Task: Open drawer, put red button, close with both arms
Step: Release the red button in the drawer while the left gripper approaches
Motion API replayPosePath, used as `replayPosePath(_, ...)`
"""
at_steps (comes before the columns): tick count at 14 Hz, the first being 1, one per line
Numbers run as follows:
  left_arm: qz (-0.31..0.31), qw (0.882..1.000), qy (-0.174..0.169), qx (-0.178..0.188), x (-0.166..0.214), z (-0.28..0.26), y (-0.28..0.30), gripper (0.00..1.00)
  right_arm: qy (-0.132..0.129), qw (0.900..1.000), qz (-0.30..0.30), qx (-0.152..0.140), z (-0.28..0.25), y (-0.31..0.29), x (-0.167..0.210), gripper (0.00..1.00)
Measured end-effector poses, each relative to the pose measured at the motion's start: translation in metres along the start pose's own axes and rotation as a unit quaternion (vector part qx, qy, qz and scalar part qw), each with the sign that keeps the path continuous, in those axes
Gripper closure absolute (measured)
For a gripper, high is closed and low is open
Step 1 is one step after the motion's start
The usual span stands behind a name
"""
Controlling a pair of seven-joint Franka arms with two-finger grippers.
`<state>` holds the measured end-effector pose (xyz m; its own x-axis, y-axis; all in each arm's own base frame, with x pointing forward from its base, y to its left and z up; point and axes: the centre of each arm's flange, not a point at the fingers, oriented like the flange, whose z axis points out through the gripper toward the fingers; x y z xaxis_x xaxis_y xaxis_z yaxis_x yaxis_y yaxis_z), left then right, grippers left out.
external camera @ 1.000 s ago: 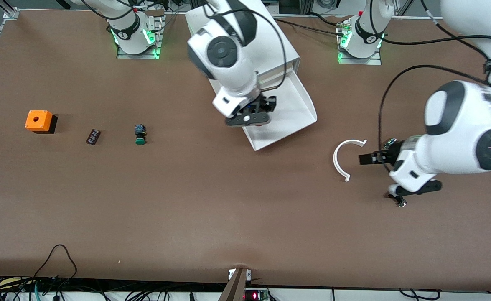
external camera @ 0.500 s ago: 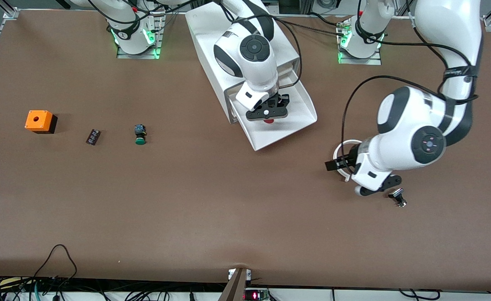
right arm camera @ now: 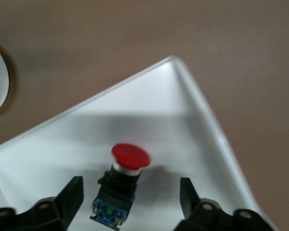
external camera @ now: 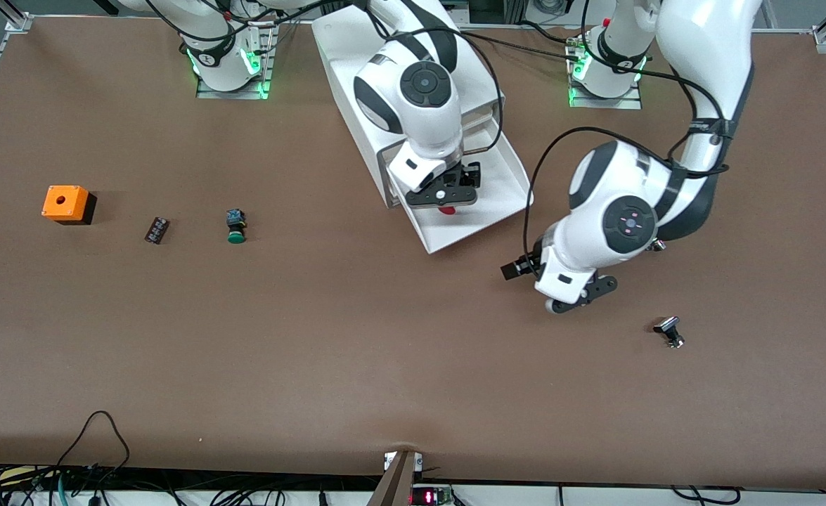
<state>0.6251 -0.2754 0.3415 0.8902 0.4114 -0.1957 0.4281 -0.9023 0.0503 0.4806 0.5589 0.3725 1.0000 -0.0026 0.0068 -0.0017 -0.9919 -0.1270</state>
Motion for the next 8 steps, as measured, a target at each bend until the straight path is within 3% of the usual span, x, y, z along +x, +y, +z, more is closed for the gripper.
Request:
replayPosePath(1, -0.004, 1.000, 0.002, -0.001, -0.005, 0.007, 0.004, 0.00, 0.004, 1.000, 0.007, 0.001, -0.019, 0.013, 0.016, 0.00)
replayPosePath(8, -0.027, 1.000, 0.011, 0.001, -0.043, 0.050, 0.024, 0.00, 0.014, 1.000, 0.018, -0.001, -0.168, 0.169, 0.105, 0.00)
